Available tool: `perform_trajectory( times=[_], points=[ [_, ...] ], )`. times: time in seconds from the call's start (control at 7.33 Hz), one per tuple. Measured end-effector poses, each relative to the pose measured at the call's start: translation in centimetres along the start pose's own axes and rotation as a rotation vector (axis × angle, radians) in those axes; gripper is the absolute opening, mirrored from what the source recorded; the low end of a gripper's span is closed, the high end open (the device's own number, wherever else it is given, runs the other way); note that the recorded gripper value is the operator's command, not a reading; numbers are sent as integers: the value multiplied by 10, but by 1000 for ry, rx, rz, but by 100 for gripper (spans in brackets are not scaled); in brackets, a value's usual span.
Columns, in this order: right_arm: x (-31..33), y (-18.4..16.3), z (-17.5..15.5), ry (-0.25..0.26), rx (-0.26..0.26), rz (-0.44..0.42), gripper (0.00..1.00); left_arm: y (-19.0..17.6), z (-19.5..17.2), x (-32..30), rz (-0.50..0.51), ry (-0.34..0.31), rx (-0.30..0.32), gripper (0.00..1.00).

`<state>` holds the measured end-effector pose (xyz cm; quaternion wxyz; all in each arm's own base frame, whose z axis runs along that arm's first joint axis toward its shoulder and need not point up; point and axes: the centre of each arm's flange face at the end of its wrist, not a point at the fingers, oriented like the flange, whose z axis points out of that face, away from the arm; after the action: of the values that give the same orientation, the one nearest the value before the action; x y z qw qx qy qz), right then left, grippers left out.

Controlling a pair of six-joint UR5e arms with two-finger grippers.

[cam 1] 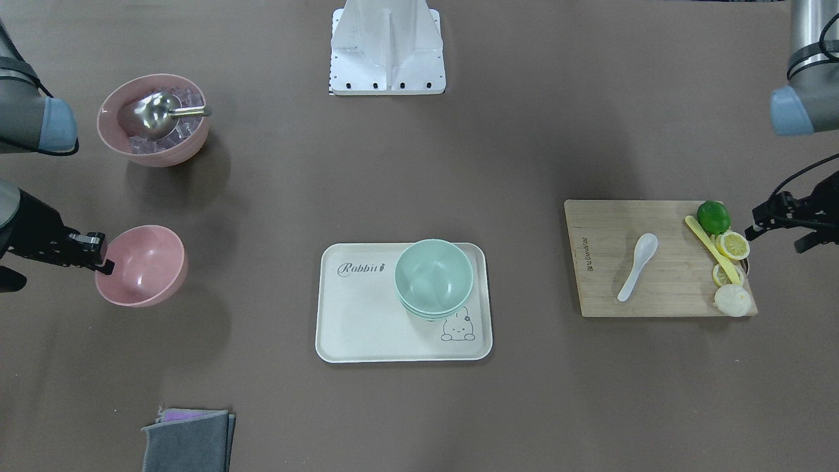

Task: Stack pink bowl on green and place spoon
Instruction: 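Carry the pink bowl onto the green bowls while left gripper reaches for spoon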

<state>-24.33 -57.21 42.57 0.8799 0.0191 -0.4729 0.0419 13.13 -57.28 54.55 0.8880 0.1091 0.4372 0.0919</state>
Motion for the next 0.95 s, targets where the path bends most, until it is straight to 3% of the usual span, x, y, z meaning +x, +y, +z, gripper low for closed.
perform_trajectory(
  times=[0.27, 0.68, 0.95],
  points=[
    [-123, 0, -33, 9, -5, 48, 0, -23, 28, 61, 84, -14, 9, 80],
    [-291, 50, -11, -19, 3, 145, 0, -31, 81, 144, 233, -44, -5, 63],
    [-361, 80, 20, -20, 27, 188, 0, -29, 105, 169, 283, -40, -31, 63]
  ],
)
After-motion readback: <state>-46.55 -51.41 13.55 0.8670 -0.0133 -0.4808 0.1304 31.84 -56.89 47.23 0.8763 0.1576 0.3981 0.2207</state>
